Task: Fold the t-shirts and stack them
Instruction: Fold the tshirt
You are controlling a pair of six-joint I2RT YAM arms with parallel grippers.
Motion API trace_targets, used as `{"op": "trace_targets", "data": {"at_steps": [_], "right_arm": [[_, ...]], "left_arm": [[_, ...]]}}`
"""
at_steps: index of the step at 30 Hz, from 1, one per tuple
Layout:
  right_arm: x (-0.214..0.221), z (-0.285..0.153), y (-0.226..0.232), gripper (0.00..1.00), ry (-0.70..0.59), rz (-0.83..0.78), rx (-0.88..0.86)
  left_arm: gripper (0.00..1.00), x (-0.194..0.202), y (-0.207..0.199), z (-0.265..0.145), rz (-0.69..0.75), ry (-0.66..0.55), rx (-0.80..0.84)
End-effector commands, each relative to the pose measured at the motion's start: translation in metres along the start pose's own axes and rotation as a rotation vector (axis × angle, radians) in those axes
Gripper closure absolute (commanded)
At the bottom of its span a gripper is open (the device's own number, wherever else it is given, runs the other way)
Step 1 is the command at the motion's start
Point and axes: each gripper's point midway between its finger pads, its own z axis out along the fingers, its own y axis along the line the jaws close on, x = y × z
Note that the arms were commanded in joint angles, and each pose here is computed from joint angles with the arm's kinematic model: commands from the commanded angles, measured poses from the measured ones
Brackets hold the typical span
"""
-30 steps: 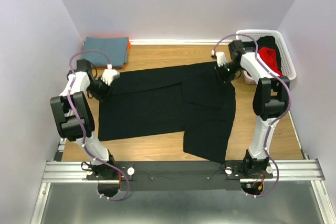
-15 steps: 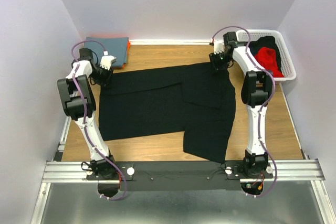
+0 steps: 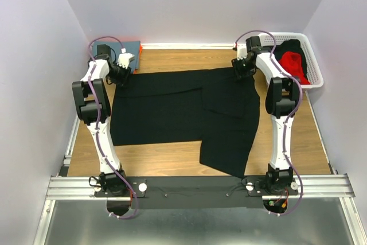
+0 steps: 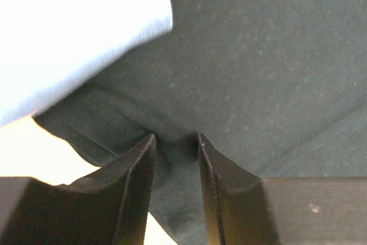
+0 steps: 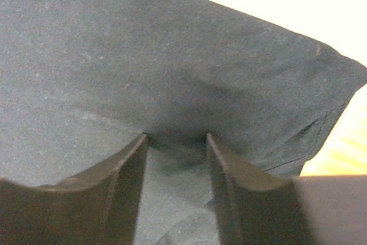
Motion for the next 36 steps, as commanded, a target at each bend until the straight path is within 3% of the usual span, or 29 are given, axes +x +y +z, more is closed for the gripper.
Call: {"op": "trace_targets", "data": {"at_steps": [1, 3, 4, 7, 8, 13, 17, 20, 24, 30, 36], "right_arm": [[0.004, -0.014, -0.012, 0.44, -0.001, -0.010, 0.023], [-0.008, -0.042, 0.002, 0.37, -0.044, -0.039, -0.026], [-0.011, -0.053, 0.014, 0.25, -0.063, -0.071, -0.074], [-0.007, -0.102, 0.043, 0.13, -0.088, -0.147, -0.156], [-0.003, -0.114, 0.051, 0.13, -0.089, -0.173, -0.168], [0.061, -0.167, 0.091, 0.14, 0.000, -0.313, -0.260], [0.124, -0.183, 0.119, 0.21, 0.118, -0.410, -0.297], [0.171, -0.190, 0.143, 0.32, 0.205, -0.491, -0.309], [0.227, -0.184, 0.160, 0.34, 0.315, -0.581, -0.295], [0.267, -0.165, 0.150, 0.38, 0.384, -0.624, -0.229], [0.275, -0.154, 0.140, 0.39, 0.389, -0.645, -0.178]], "left_arm": [[0.55, -0.001, -0.011, 0.001, -0.001, 0.016, 0.062], [0.51, -0.019, -0.022, -0.022, 0.049, -0.035, 0.088], [0.49, -0.020, -0.027, -0.033, 0.067, -0.039, 0.095], [0.42, -0.035, -0.052, -0.097, 0.197, -0.108, 0.088], [0.39, -0.024, -0.056, -0.104, 0.236, -0.096, 0.096], [0.36, 0.012, -0.089, -0.158, 0.324, -0.091, 0.139], [0.37, 0.073, -0.105, -0.164, 0.351, -0.017, 0.143], [0.39, 0.113, -0.114, -0.167, 0.390, 0.067, 0.123], [0.41, 0.150, -0.132, -0.169, 0.437, 0.129, 0.121], [0.41, 0.197, -0.147, -0.163, 0.485, 0.225, 0.124], [0.41, 0.208, -0.147, -0.156, 0.484, 0.242, 0.119]]}}
